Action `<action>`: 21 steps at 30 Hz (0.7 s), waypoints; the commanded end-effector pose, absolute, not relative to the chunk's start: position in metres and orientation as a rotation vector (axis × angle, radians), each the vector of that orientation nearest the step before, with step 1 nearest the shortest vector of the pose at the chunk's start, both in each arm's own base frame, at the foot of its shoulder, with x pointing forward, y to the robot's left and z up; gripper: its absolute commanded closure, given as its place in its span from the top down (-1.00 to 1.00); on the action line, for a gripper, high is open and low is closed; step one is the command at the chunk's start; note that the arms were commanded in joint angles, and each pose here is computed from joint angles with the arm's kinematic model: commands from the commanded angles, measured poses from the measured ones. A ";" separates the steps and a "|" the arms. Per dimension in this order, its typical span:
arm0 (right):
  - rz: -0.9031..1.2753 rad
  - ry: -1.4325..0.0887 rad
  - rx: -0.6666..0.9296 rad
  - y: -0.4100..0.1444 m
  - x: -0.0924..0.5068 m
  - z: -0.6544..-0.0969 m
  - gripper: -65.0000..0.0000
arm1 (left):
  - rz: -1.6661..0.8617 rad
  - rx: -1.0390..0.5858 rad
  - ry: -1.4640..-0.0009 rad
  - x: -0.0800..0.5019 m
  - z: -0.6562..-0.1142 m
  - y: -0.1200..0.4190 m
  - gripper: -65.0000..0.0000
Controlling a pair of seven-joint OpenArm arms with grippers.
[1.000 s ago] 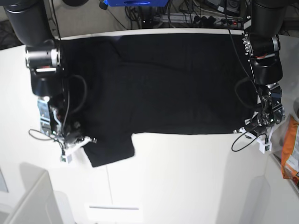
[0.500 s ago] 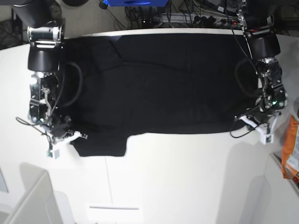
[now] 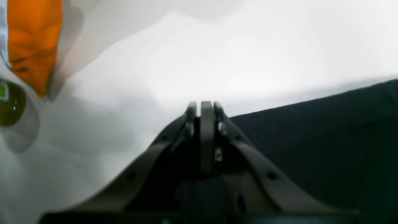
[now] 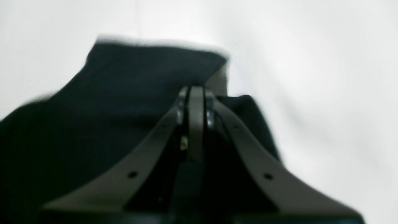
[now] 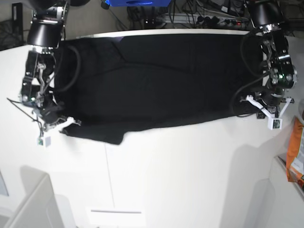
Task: Fold the T-shirt properly
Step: 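Lift the hem and fold it over onto the shoulders with both grippers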
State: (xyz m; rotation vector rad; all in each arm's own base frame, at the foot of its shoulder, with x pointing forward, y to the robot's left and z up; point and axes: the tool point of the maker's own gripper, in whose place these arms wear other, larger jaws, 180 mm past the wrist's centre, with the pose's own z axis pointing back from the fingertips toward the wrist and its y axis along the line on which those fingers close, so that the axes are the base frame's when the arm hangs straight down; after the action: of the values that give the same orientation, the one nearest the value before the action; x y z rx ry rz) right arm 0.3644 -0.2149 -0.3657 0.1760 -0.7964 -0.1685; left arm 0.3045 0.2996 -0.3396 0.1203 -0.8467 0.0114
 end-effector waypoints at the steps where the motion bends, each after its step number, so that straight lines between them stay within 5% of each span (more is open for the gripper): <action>1: -0.158 -0.858 0.172 -0.219 0.372 -0.346 -1.00 | 0.002 0.139 -0.907 0.308 -0.321 0.302 -1.00; 10: -0.102 -0.868 0.154 -0.207 0.333 -0.341 -1.00 | 0.102 -0.018 -0.935 0.271 -0.317 0.292 -1.00; 21: -0.121 -0.863 0.131 -0.208 0.284 -0.334 -1.00 | 0.046 -0.014 -0.887 0.240 -0.317 0.285 -1.00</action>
State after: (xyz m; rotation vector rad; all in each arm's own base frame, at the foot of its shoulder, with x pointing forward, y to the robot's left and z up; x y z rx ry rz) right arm 0.2762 -0.2067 -0.3484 0.1313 -0.8089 -0.1316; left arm 0.2354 0.2833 -0.3273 -0.0214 -0.8513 0.0610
